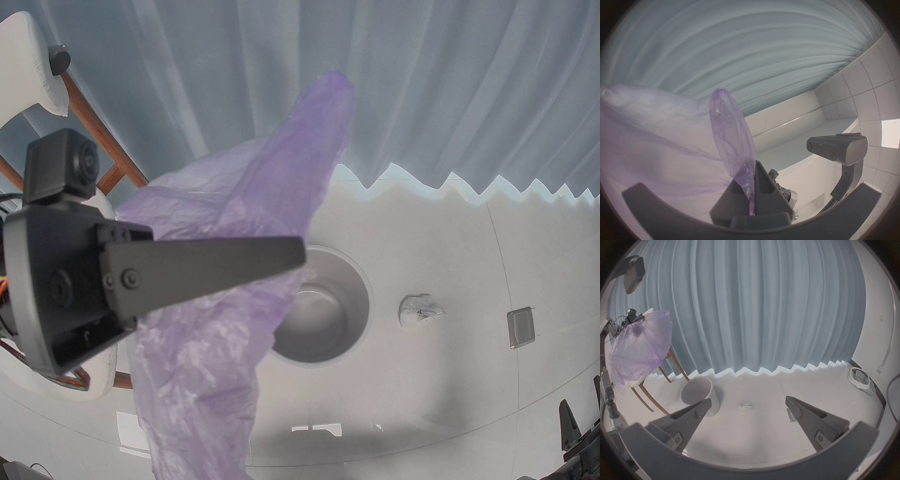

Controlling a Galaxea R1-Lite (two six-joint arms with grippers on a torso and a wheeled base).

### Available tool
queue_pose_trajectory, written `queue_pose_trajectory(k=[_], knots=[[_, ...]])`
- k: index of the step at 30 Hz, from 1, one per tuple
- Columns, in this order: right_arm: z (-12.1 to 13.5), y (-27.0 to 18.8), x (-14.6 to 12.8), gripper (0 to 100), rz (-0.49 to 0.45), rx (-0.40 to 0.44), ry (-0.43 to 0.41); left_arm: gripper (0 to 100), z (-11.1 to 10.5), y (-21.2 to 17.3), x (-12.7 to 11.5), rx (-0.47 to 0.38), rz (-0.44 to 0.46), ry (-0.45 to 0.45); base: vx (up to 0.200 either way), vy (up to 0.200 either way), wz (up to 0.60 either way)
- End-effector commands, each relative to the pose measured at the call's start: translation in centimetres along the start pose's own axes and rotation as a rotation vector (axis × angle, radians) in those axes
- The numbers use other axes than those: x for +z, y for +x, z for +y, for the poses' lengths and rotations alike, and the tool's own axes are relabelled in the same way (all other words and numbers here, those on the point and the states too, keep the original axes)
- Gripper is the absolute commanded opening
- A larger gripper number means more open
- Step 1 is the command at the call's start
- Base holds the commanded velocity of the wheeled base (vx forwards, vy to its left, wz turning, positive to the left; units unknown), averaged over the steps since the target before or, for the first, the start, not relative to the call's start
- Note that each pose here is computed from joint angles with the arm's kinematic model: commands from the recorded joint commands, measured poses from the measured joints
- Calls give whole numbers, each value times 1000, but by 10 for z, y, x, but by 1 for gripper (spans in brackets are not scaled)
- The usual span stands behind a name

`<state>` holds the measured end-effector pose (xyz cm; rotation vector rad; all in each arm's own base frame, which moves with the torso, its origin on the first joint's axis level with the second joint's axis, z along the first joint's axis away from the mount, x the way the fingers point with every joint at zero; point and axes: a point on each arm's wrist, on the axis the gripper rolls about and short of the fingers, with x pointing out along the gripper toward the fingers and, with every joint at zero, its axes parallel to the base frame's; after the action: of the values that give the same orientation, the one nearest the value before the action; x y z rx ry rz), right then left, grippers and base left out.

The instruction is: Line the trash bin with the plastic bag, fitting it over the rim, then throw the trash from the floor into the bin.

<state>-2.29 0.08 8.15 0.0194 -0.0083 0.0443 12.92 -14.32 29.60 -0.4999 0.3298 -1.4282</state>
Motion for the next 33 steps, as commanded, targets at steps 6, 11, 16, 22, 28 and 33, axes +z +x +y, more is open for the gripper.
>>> queue_pose_trajectory(k=[6,11,16,22,28,33], knots=[[0,0,-5,100,1,0,0,0,24,20,4,35,18,-20,0,0,0],[0,0,-5,100,1,2,-1,0,33,16,5,76,8,-23,0,0,0],[0,0,-5,100,1,0,-1,0,76,6,-3,225,27,38,0,0,0],[0,0,-5,100,1,2,-3,0,108,-6,-13,339,56,53,0,0,0],[0,0,-5,100,1,2,-3,0,123,-13,-16,439,38,35,0,0,0],[0,0,-5,100,1,2,-3,0,124,-22,-10,510,-2,44,0,0,0]])
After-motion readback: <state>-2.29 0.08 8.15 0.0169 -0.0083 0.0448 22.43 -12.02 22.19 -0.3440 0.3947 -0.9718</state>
